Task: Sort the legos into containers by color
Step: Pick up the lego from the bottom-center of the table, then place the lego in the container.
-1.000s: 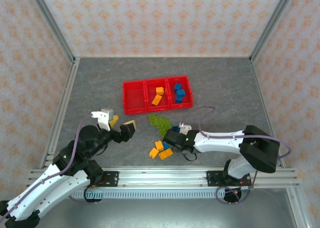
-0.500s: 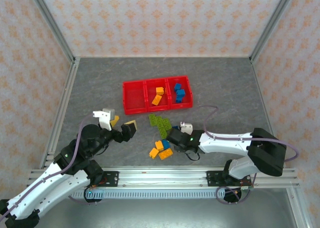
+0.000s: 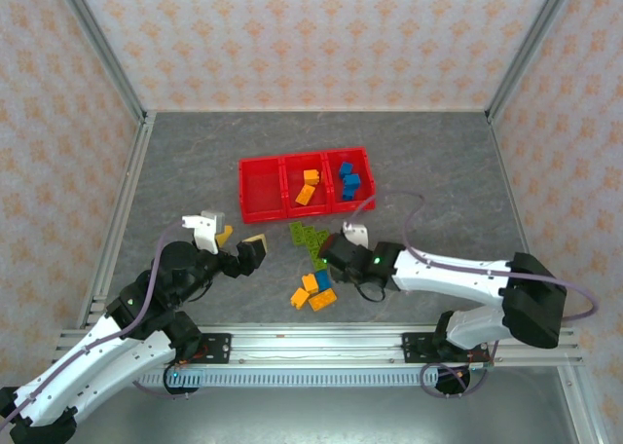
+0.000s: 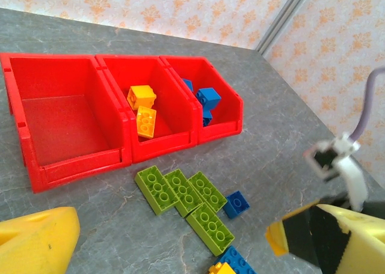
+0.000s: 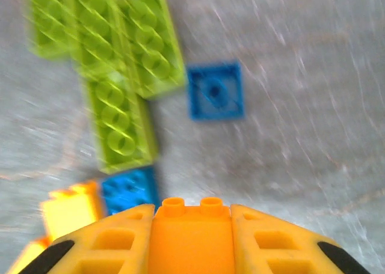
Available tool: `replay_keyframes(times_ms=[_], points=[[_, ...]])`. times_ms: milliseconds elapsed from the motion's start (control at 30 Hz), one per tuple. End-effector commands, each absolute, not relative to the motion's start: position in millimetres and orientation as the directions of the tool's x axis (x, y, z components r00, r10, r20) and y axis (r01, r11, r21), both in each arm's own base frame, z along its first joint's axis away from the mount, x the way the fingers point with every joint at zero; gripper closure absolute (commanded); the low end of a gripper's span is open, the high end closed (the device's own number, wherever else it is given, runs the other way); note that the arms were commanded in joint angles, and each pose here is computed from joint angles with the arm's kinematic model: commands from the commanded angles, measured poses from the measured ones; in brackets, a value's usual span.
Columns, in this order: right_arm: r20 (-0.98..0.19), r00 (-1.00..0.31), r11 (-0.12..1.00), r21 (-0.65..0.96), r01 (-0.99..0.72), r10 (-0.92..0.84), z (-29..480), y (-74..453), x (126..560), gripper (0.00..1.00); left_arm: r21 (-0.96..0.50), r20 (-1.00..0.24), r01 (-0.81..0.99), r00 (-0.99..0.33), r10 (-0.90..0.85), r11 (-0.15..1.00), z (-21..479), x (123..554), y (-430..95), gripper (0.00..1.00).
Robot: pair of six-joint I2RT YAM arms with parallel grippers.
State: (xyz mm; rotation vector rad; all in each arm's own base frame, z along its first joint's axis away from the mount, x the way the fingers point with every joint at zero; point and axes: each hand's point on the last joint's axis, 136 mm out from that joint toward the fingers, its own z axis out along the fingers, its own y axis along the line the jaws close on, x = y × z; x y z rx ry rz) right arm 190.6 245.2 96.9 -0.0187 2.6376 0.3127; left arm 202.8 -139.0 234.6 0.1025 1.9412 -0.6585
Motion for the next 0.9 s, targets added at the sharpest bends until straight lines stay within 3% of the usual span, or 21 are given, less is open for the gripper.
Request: replay_keyframes(times_ms=[0,267,467,667,767,867], points=[[-0.589,-0.807,0.973,0.212,-0.096,0.049,147,243,227,0.72,-0.410,-0.866,0.371,-0.446,-0.227,0.833,240,203,-143,0.01],[-0.693,-0.715,0.943,0.290,-0.161,0.090,206,280,329,0.75,-0.409,-0.866,0.369,-0.445,-0.228,0.835,240,203,-142,0.01],[-0.661,-0.750,0.942,0.255,-0.218,0.005,178,330,393,0.75,-0.409,-0.869,0.362,-0.436,-0.236,0.837,242,203,-140,0.01],[-0.654,-0.755,0.961,0.180,-0.210,-0.043,150,345,436,0.75,-0.413,-0.873,0.364,-0.418,-0.250,0.835,246,202,-137,0.01],[-0.651,-0.758,0.961,0.180,-0.209,-0.043,145,348,444,0.64,-0.409,-0.876,0.352,-0.410,-0.254,0.842,248,203,-133,0.01],[-0.651,-0.758,0.965,0.172,-0.197,-0.039,147,347,446,0.39,-0.403,-0.879,0.337,-0.402,-0.257,0.851,248,204,-130,0.01]])
